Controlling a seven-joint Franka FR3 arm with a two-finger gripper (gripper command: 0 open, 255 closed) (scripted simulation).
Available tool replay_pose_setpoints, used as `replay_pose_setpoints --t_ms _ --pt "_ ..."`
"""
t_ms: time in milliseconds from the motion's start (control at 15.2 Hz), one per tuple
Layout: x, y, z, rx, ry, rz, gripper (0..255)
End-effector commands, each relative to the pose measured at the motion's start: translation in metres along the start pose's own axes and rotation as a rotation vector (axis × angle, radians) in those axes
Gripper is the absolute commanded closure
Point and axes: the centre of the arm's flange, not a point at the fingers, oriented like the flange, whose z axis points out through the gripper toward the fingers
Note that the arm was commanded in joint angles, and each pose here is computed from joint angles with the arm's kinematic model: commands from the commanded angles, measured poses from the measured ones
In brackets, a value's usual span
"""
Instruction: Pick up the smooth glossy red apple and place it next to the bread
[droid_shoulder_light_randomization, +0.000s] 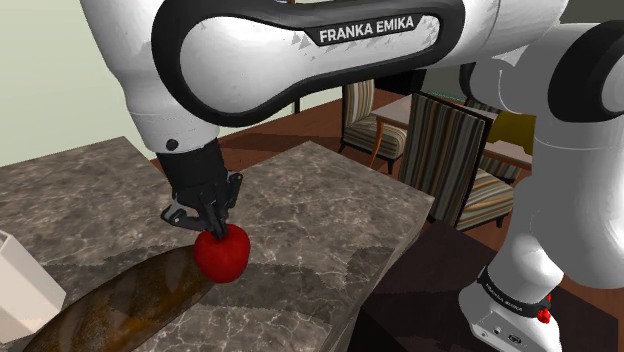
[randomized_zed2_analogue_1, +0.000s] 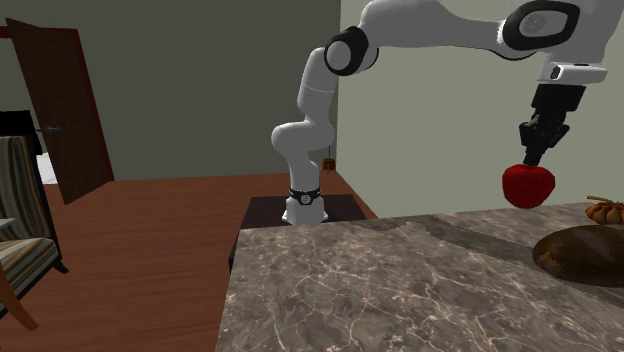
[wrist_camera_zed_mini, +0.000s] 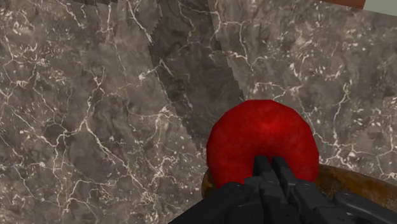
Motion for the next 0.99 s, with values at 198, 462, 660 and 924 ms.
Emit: replay_pose_setpoints --t_ms 198,462,660,924 --pt "0.002 -0.001 0.026 0.000 0.001 0.000 255" --pt "0.004 -0.002 0.047 0.000 0.001 0.000 255" --pt "0.005 -0.003 0.063 0.000 0.001 0.000 255" --pt "0.007 -0.004 0.084 0.000 0.001 0.000 255"
